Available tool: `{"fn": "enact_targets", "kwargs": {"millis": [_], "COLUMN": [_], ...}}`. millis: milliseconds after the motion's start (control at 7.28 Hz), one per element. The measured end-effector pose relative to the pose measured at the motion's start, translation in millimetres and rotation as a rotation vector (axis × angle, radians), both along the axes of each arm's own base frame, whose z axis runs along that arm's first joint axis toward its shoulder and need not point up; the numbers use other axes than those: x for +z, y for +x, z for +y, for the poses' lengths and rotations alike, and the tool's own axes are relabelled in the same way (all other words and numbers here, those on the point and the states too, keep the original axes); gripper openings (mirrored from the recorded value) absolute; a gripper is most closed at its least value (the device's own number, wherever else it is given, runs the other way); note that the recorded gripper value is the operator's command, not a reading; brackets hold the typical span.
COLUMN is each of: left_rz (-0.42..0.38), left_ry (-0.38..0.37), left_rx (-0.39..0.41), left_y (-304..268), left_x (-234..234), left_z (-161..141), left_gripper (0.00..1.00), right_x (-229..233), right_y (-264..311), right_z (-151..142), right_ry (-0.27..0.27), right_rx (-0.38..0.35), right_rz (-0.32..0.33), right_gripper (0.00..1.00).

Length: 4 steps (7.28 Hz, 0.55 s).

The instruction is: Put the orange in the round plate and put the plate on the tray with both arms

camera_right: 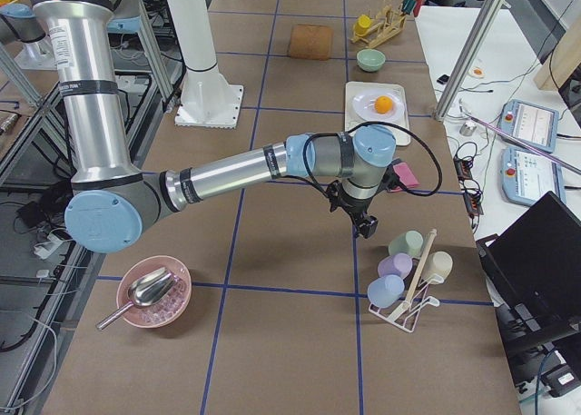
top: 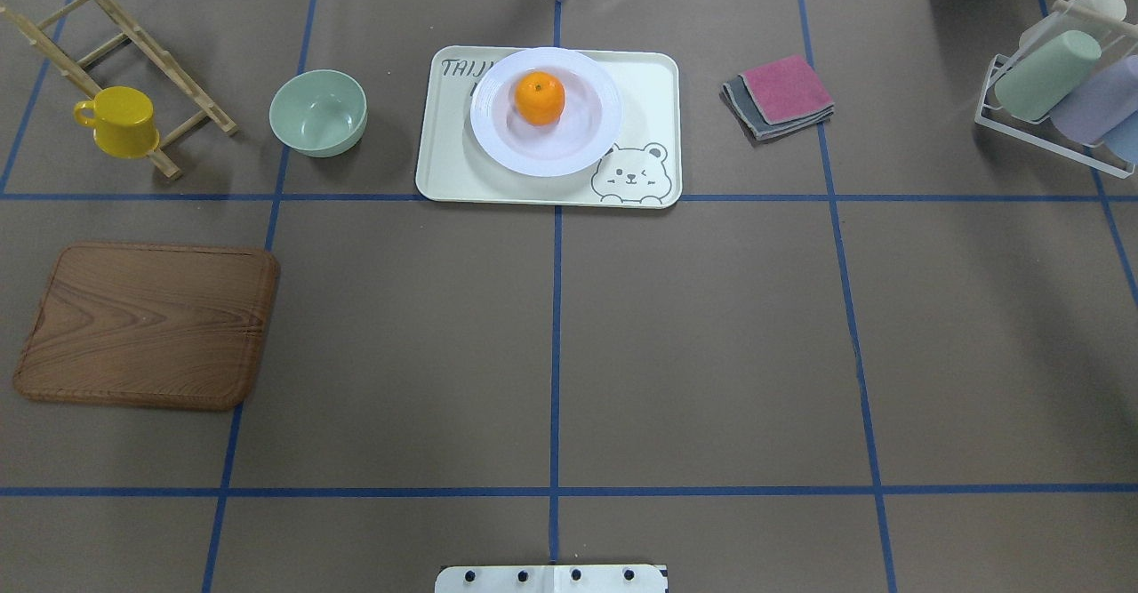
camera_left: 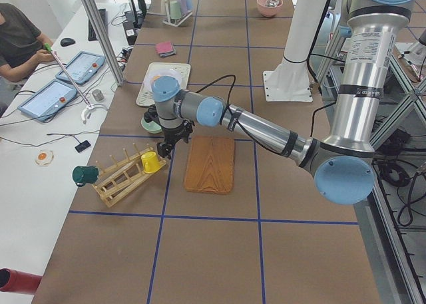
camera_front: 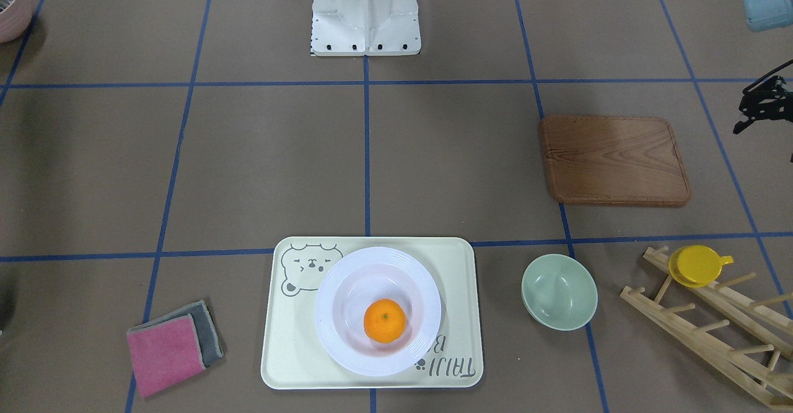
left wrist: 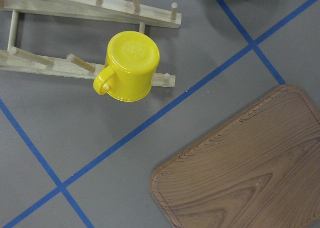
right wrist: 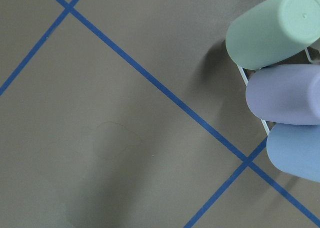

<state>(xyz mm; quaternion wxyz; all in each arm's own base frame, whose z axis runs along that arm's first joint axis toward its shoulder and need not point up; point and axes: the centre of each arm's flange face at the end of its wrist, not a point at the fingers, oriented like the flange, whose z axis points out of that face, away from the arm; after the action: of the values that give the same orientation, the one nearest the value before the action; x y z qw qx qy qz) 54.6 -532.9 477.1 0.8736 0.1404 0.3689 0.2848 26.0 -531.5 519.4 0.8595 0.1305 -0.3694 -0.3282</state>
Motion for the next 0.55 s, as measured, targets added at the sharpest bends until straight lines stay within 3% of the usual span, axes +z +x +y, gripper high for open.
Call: {"fn": "enact_targets", "kwargs": {"millis": [549], "left_rz": [0.013], "left_ry": [0.022], "left_rx": [0.002], "left_y": [1.6], "left_x": [-11.4], "left_z": [-2.7], "left_gripper": [0.99], "right_x": [-3.9], "right_y": [0.7], "right_z": [1.9], "right_ry": [0.012], "right_rx": [-0.001], "right_rz": [0.011], "right_gripper": [1.00]}}
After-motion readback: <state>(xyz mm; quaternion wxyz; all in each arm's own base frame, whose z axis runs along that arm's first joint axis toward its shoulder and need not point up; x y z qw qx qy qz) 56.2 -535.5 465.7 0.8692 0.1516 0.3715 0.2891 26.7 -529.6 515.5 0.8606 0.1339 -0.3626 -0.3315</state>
